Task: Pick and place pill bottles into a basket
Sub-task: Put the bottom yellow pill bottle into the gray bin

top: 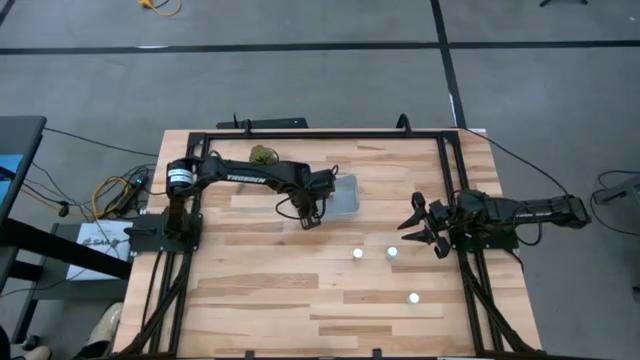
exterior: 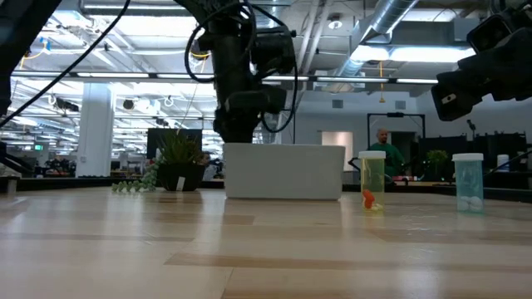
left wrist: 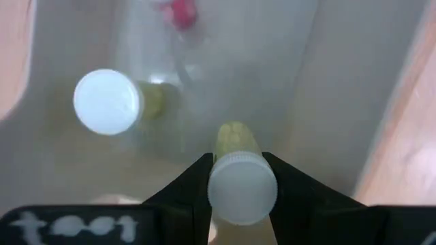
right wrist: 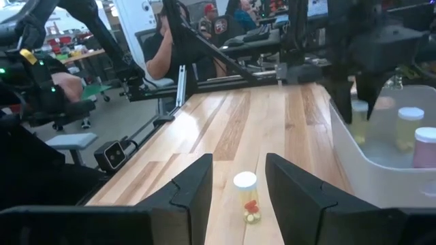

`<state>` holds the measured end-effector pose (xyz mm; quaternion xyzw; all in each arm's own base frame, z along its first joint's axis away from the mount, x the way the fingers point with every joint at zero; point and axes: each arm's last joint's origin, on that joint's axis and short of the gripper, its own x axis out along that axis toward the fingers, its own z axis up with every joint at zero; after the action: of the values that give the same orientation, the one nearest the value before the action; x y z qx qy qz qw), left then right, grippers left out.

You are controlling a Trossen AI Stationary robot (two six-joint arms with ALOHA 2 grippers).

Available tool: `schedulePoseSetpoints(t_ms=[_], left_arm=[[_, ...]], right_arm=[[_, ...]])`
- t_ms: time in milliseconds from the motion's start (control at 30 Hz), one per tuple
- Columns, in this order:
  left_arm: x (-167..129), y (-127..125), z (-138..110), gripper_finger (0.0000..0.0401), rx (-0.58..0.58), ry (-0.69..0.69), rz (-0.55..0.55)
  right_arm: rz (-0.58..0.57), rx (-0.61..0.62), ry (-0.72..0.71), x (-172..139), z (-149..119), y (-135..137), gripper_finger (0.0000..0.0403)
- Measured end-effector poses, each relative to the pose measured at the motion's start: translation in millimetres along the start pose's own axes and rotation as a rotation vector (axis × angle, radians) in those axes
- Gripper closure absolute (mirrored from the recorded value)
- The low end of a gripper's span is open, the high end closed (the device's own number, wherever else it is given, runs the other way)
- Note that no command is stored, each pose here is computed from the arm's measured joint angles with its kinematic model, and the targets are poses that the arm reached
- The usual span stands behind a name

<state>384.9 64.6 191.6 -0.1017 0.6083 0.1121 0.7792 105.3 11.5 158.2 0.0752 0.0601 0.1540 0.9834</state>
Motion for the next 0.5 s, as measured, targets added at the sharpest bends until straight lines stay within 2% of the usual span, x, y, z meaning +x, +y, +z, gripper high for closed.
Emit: schedulePoseSetpoints(t_ms=[500], left_arm=[[5.3,-0.1,0.4,0.0241,0.015,0.009,0.013]], right_arm=[[0.0,0.0,0.0,0.0,0.0,0.0,0.0274]])
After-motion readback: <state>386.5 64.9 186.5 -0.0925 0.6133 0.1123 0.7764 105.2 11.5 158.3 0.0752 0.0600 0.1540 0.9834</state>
